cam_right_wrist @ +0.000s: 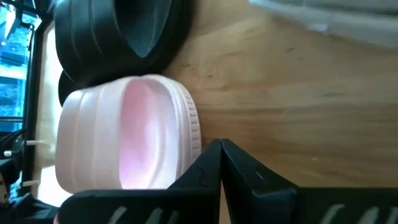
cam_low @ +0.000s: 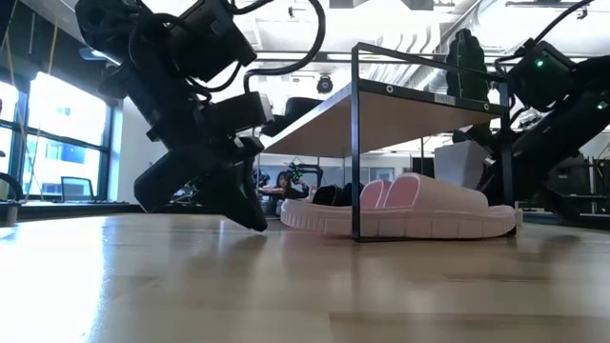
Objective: Pick and place slides into the shelf
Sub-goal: Put the pink slide under the shelf
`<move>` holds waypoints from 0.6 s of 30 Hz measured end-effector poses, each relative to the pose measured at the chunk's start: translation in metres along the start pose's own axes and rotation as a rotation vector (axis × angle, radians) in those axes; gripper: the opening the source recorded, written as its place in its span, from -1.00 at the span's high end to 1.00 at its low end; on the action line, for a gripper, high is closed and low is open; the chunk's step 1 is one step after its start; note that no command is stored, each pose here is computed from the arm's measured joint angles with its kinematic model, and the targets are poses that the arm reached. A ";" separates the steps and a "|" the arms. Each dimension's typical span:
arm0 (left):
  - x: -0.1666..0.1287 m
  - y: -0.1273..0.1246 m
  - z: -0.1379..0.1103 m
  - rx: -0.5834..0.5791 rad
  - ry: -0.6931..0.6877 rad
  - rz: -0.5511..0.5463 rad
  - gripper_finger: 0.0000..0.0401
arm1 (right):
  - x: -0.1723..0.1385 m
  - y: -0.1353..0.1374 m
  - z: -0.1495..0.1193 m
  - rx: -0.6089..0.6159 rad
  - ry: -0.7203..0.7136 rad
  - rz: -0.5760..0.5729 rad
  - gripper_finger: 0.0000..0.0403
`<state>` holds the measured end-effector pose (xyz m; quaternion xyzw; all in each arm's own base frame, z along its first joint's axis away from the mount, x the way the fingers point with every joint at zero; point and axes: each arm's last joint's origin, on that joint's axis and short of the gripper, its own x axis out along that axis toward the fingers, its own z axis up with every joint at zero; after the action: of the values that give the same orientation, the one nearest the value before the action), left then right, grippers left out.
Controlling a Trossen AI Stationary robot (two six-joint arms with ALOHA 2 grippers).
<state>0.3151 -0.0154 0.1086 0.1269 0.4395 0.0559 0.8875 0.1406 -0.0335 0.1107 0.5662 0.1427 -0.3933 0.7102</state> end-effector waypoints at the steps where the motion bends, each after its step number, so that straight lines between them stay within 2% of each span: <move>1: -0.001 0.000 0.000 0.000 -0.001 0.000 1.00 | -0.001 0.000 0.000 -0.006 -0.012 -0.003 1.00; 8: -0.004 0.002 0.002 -0.004 -0.012 0.006 1.00 | -0.012 -0.007 -0.002 -0.047 -0.063 -0.057 1.00; 18: -0.007 0.003 0.001 -0.019 0.014 0.023 1.00 | -0.027 -0.007 -0.003 -0.091 -0.088 -0.056 1.00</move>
<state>0.3116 -0.0145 0.1147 0.1231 0.4438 0.0714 0.8848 0.1186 -0.0203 0.1225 0.5113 0.1447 -0.4309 0.7294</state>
